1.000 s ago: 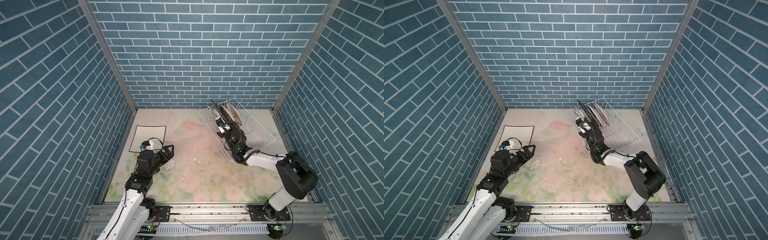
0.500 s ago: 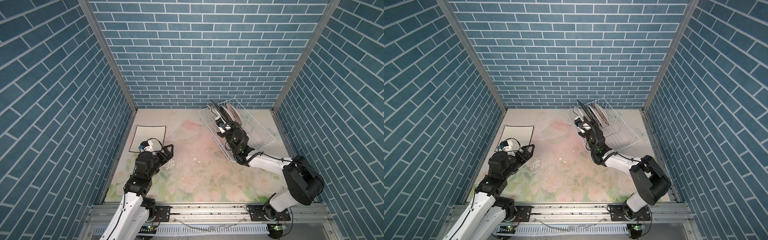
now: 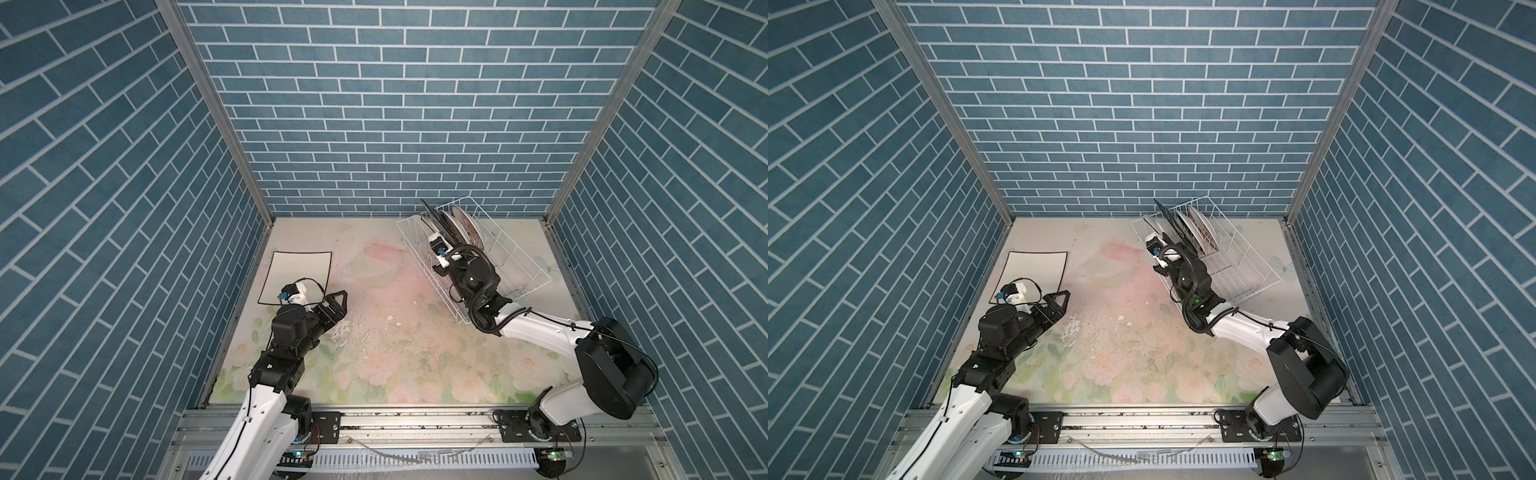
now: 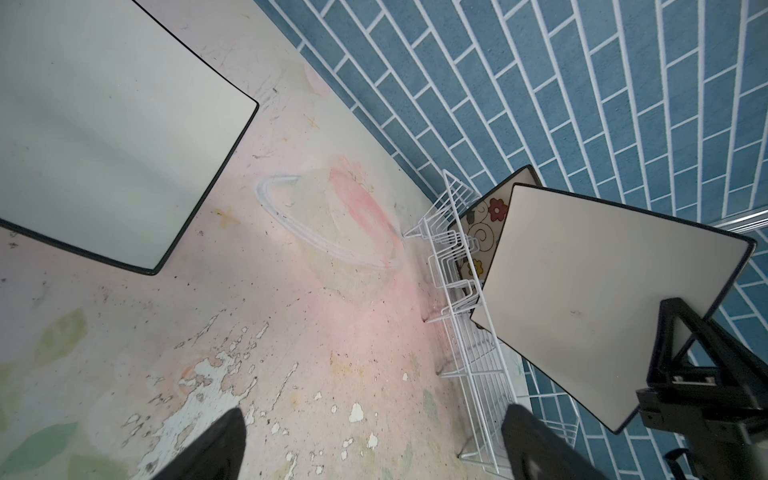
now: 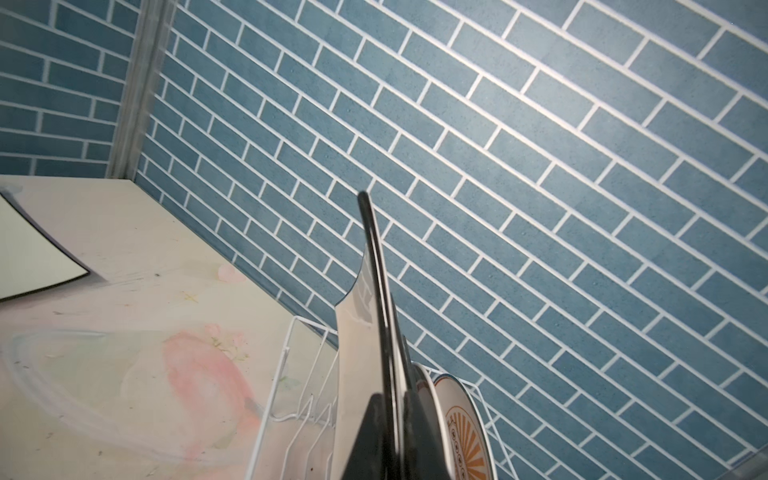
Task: Unload the plates from the dish rack
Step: 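Lift the white square plate up out of the rack with the right gripper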
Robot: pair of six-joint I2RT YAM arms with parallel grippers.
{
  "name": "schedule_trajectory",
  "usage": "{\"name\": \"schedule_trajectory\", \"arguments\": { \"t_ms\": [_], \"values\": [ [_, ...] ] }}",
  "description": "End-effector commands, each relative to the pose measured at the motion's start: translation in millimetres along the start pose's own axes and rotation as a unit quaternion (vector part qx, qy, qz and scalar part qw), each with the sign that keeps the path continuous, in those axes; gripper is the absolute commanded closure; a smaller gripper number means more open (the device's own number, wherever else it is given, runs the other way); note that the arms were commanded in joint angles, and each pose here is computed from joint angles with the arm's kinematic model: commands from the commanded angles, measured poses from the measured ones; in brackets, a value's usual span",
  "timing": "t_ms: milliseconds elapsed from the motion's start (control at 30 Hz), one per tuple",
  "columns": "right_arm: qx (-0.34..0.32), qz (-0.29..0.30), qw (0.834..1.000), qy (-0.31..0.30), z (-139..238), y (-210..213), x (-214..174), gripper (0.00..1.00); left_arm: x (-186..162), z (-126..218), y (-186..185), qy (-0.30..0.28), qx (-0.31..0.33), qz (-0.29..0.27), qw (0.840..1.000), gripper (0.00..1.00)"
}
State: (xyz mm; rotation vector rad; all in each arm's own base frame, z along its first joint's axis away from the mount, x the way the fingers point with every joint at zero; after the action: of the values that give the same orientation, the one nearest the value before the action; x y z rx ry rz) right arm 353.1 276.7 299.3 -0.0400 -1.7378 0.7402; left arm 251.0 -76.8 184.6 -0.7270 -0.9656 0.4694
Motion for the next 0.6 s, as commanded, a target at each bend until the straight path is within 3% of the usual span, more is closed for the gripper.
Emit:
{"name": "schedule_trajectory", "arguments": {
  "t_ms": [0,567],
  "values": [
    [-0.025,-0.040,0.991,-0.122,16,-27,74,1.00,-1,0,-2,-0.003,-0.011,-0.004,1.000,0.02],
    [-0.031,-0.009,0.991,-0.133,28,-34,95,1.00,-2,-1,-2,-0.004,-0.014,0.000,1.000,0.02]
  ]
}}
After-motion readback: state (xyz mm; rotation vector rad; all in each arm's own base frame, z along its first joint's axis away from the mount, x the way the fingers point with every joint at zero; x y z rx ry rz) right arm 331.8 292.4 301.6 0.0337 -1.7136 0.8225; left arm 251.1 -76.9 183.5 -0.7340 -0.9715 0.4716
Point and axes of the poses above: each gripper's point midway between its finger pads, its own z axis back along the fingers, its own y axis along the line the jaws close on, x = y × z, the point moved 2 cm from there along z, back along the fingers, and after that the axes turned 1 degree about -z, right-handed, at the moved point
